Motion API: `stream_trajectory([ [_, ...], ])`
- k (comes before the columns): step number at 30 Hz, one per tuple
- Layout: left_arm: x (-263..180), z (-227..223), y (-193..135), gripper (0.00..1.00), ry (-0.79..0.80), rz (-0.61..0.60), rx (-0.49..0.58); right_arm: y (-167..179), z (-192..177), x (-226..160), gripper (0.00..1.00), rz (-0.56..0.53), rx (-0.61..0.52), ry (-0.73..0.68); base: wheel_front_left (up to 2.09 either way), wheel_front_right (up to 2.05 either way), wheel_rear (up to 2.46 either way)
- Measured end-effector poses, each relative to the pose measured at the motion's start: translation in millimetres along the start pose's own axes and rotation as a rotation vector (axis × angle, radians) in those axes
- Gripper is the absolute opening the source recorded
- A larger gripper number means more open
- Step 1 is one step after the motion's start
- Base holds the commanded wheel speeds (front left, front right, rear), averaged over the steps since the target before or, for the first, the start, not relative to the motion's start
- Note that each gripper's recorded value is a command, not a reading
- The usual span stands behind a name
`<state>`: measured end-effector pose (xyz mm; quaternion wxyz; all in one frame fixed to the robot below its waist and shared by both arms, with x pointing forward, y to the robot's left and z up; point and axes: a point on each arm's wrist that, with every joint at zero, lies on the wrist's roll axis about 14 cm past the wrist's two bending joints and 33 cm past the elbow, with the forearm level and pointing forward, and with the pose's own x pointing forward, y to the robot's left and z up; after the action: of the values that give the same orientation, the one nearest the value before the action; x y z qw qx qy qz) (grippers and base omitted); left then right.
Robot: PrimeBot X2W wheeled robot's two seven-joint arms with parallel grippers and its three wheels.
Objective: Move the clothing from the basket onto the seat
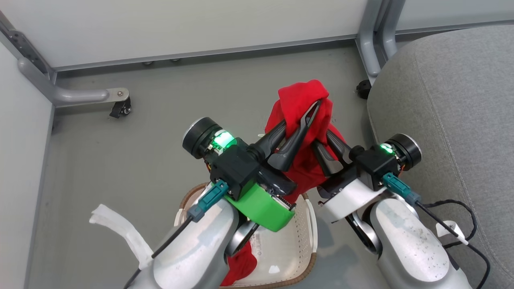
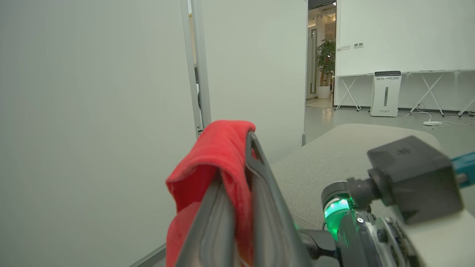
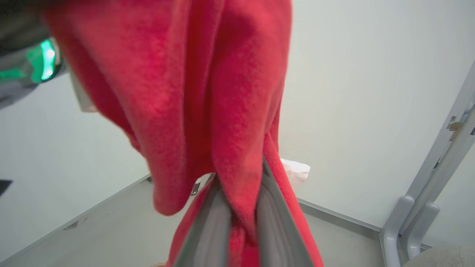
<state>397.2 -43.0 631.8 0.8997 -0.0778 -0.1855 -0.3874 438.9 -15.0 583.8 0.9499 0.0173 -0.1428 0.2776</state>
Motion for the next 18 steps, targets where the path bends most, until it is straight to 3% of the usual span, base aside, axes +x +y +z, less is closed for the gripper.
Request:
stream_trajectory([
  [8, -6.9, -9.5, -0.6, 0.00, 0.032, 0.014, -0.007, 0.4, 2.4, -4.2, 0.00, -0.011, 0.028, -0.006, 0.00, 0.00, 0.00],
  [9, -7.6, -10.1, 0.1, 0.17, 0.034, 0.016, 0.000, -0.3, 2.6, -4.2, 0.00, -0.013, 0.033, -0.007, 0.00, 0.00, 0.00],
  [10, -8.4, -11.3, 1.0, 1.00, 0.039, 0.020, 0.005, -1.2, 2.8, -4.3, 0.00, -0.017, 0.037, -0.008, 0.00, 0.00, 0.00],
  [18, -17.0, -23.6, 2.3, 1.00, 0.079, 0.035, 0.023, -22.5, 3.1, -6.4, 0.00, -0.082, 0.040, -0.011, 0.00, 0.00, 0.00],
])
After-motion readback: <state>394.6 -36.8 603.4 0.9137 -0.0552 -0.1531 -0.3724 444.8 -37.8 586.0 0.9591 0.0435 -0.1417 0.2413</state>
